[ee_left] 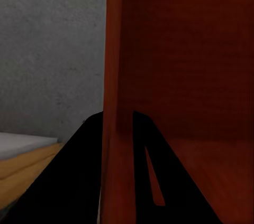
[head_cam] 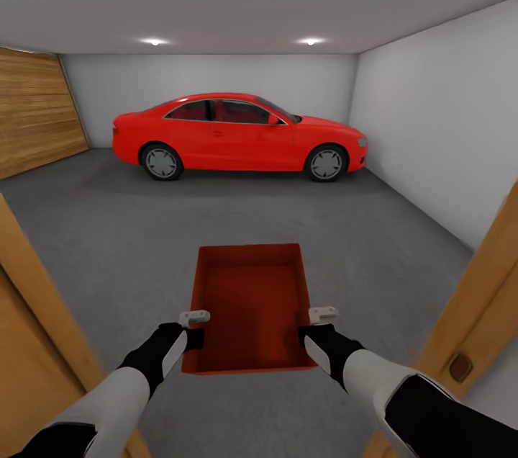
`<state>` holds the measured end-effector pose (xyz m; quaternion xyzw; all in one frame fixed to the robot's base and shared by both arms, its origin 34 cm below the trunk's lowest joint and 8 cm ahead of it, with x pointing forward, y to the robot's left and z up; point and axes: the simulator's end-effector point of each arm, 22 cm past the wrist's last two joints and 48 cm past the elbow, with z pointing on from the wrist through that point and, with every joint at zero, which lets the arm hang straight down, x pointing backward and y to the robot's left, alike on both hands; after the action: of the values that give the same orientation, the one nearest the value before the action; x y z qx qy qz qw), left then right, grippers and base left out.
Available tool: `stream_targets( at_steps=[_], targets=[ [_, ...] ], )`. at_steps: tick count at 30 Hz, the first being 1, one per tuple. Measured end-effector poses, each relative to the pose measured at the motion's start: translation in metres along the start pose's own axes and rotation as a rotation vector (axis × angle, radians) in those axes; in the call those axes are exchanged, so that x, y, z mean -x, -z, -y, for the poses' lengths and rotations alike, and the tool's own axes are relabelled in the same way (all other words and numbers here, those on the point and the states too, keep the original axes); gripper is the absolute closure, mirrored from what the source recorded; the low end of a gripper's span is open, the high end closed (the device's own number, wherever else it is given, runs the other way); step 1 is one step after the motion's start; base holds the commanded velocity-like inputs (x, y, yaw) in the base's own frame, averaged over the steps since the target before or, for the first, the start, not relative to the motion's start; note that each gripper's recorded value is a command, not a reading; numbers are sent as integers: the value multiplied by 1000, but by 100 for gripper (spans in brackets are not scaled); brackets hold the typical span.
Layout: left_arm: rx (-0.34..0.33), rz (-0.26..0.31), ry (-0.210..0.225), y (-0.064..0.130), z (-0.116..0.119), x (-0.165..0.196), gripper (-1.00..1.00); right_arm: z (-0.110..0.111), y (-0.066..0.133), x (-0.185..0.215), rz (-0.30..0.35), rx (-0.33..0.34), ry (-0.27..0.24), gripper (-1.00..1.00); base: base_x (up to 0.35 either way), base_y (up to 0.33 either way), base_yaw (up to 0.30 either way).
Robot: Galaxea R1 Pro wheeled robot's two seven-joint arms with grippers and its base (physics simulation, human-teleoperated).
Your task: Move the two storage containers from the living room to the garage. In the garage, place one container on the floor and stack the other container on top of it (either order is fine).
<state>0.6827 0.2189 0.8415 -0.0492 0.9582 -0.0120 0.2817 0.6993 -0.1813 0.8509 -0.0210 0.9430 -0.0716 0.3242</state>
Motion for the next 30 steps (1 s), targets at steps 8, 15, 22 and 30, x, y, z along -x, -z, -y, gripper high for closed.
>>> stream_targets(
  at_steps=[8,15,22,30],
  targets=[
    [0,-2,0,0,0,-1,100,0,0,-1,-2,0,0,100,323,0,0],
    [0,-4,1,0,0,-2,100,0,0,-2,-4,-1,0,100,323,0,0],
    [0,-4,1,0,0,-2,100,0,0,-2,-4,-1,1,100,323,0,0],
    [0,-5,1,-1,0,-2,100,0,0,-2,-5,-1,1,100,323,0,0]
  ],
)
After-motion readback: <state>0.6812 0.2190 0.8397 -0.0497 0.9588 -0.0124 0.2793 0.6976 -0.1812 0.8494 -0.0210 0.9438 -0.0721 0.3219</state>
